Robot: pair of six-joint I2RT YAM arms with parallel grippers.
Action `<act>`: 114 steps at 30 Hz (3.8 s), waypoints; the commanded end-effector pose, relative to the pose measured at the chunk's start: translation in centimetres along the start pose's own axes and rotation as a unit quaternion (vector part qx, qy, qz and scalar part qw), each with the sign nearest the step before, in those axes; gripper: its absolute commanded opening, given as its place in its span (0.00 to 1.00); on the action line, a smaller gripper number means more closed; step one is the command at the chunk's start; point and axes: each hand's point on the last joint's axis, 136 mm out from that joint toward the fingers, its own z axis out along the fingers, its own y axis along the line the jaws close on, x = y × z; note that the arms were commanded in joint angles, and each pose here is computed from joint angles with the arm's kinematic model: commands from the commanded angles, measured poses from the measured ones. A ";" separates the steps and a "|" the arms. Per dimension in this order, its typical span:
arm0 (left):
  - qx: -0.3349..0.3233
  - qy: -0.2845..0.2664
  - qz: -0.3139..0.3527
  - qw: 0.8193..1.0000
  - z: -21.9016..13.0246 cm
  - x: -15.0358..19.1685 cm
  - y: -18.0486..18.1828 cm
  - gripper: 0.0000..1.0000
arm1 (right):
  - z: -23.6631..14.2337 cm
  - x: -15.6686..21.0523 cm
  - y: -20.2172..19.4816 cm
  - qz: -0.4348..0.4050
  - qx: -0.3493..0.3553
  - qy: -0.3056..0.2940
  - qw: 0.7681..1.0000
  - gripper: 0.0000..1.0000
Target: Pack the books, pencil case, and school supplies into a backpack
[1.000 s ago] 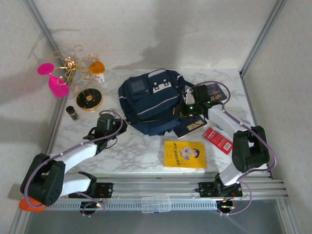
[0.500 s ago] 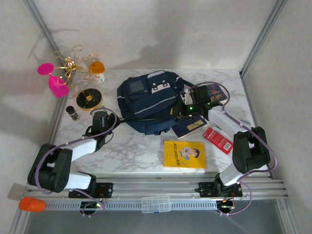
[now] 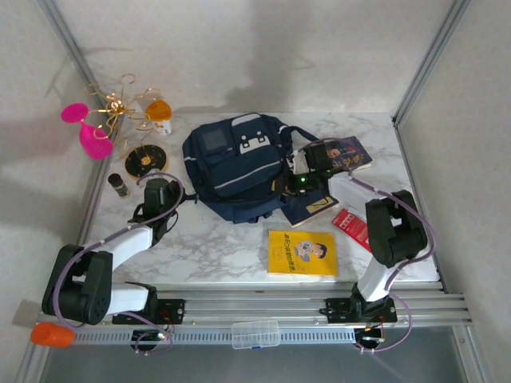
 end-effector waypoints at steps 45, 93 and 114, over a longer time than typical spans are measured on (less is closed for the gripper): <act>0.203 0.270 0.121 0.933 -11.6 20.6 -14.8 0.59 | -14.1 11.3 -11.4 0.174 0.308 -0.111 0.929 0.99; 0.189 0.382 0.078 0.901 -15.8 33.0 -12.6 0.62 | -2.2 1.6 -4.0 0.066 0.164 -0.062 0.982 0.99; 0.148 0.333 0.186 0.913 -8.8 24.8 -12.8 0.70 | -9.6 16.7 -7.0 0.206 0.164 -0.039 0.964 0.93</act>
